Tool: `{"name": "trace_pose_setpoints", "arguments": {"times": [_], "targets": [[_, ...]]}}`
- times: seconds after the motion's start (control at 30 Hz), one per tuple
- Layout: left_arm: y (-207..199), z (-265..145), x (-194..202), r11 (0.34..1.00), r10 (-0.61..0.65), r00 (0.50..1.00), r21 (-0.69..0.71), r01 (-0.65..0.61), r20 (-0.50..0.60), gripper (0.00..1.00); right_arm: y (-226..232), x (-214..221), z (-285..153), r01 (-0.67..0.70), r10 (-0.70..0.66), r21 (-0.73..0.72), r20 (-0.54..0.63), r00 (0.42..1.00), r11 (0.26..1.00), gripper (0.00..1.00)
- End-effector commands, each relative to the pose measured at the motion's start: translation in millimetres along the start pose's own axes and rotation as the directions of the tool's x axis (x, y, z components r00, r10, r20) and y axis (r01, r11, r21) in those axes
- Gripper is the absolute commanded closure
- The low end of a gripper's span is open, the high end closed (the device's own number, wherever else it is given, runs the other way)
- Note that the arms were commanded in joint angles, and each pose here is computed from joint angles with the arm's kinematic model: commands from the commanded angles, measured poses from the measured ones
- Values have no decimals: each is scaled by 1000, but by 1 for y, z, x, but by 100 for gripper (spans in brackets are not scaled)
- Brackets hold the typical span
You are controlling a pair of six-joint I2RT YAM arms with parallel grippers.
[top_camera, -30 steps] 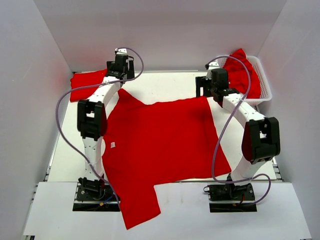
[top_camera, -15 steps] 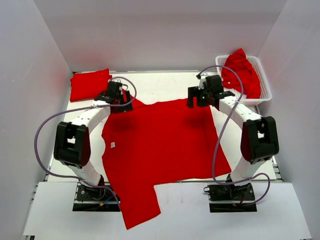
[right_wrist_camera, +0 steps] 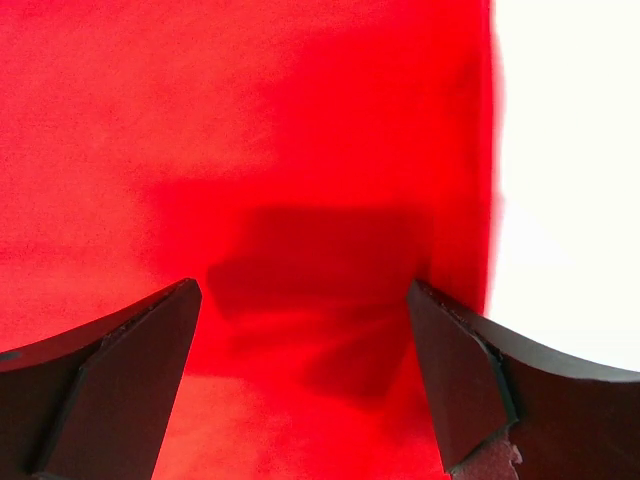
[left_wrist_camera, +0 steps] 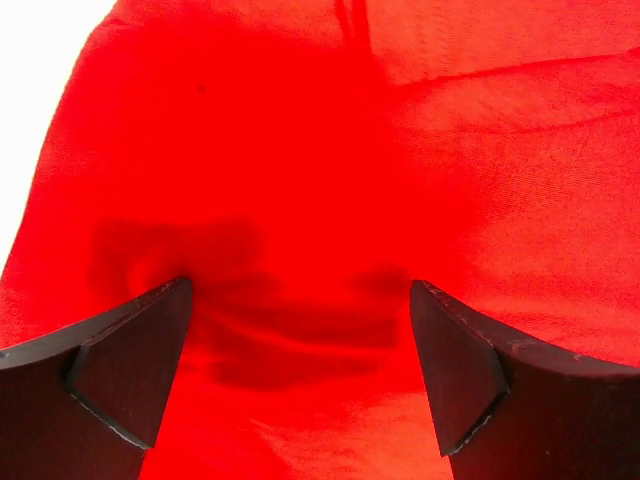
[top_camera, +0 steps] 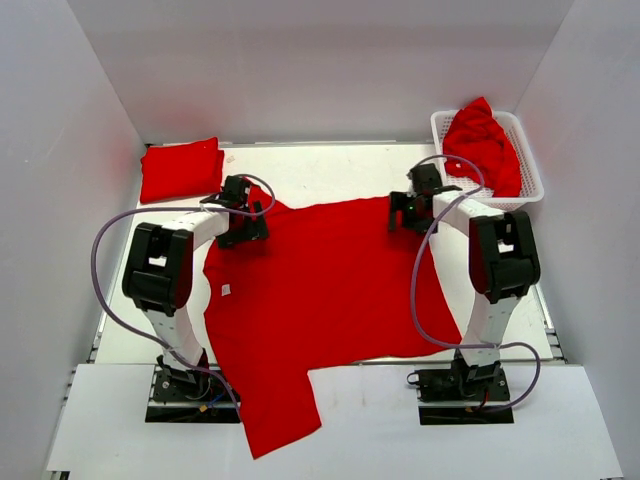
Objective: Fold and stack the t-shirts
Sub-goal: Flatten out the tshirt
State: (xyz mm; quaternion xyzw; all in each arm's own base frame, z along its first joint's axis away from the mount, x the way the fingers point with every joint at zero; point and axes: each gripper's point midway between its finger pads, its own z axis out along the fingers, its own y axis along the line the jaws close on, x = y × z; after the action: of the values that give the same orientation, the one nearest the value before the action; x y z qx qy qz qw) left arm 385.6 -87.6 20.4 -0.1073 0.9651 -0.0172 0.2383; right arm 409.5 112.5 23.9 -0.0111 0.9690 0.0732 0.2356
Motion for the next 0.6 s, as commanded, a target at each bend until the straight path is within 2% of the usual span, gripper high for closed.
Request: {"name": "trace_pose_setpoints", "arguments": {"times": [0.0,0.13,0.2,0.43,0.57], "targets": [[12,5,2,998,-35,999,-55,35,-13,0,-44,3,-11,-115,116,153,2,993,982,10],[16,15,4,997,-42,998,-73,39,-38,0,-63,-4,-18,-132,131,187,21,991,973,10],[18,18,3,996,-50,998,-71,47,-46,0,-61,-9,-19,-92,90,162,21,996,983,10],[7,37,-9,998,-40,997,-57,36,-68,0,-33,-45,-52,42,-47,36,141,989,998,10],[0,40,-21,999,-21,998,-33,20,-51,0,-13,-32,-66,127,-114,-63,176,978,990,10]]}}
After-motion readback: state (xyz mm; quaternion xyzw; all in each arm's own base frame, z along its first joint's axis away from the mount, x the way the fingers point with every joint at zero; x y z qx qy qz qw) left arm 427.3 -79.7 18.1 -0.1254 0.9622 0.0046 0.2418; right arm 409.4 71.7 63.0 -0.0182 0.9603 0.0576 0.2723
